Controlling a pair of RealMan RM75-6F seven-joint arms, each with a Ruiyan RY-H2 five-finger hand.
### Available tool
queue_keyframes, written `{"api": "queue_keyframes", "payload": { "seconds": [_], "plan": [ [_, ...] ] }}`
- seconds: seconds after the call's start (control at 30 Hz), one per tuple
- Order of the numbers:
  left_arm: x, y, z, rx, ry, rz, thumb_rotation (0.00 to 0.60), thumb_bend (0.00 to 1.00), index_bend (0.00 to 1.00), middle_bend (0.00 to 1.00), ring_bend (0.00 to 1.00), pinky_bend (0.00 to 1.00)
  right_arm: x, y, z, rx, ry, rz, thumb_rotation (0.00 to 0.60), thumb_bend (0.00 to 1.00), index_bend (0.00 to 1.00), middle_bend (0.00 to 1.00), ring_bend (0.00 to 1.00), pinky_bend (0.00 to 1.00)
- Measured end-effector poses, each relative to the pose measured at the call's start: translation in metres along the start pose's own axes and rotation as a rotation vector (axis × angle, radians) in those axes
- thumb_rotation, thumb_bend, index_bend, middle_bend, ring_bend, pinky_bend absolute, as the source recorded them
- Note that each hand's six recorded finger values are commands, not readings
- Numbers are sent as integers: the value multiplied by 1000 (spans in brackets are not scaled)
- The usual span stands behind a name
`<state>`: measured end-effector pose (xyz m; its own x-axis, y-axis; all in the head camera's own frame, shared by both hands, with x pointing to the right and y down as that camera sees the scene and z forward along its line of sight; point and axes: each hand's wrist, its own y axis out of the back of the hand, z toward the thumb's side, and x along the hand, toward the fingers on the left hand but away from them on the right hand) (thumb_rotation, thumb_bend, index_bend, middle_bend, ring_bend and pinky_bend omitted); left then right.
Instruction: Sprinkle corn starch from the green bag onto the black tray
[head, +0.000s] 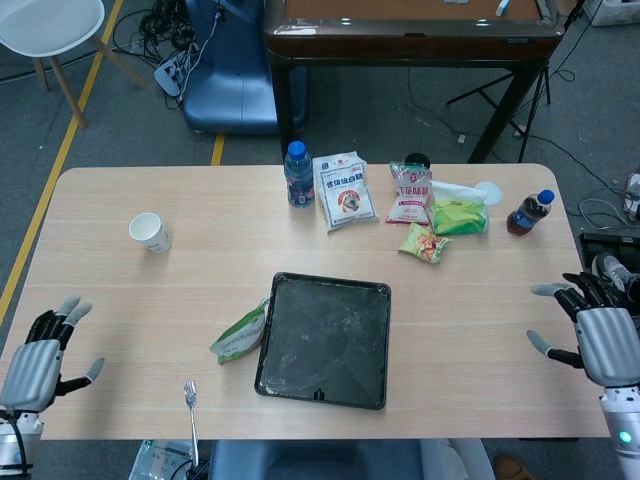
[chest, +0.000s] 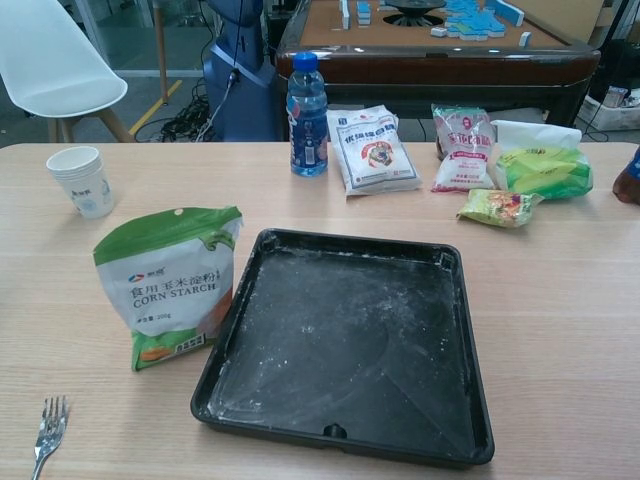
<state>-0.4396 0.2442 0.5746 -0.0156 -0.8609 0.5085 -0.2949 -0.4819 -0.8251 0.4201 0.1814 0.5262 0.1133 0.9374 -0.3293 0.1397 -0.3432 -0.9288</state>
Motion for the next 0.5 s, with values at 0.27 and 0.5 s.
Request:
{"api": "queue_keyframes", "payload": {
  "seconds": [0.27,0.5],
  "plan": [
    [20,-34,19,-111,-100,-149,600,169,0,56,100,32,1,4,1,1,-7,-5,600,216,335,362,181,131],
    [27,-66,37,-119,-162,-240,600,157,0,56,100,32,5,2,-3,-2,-25,1,600,216,334,362,181,132]
  ]
}}
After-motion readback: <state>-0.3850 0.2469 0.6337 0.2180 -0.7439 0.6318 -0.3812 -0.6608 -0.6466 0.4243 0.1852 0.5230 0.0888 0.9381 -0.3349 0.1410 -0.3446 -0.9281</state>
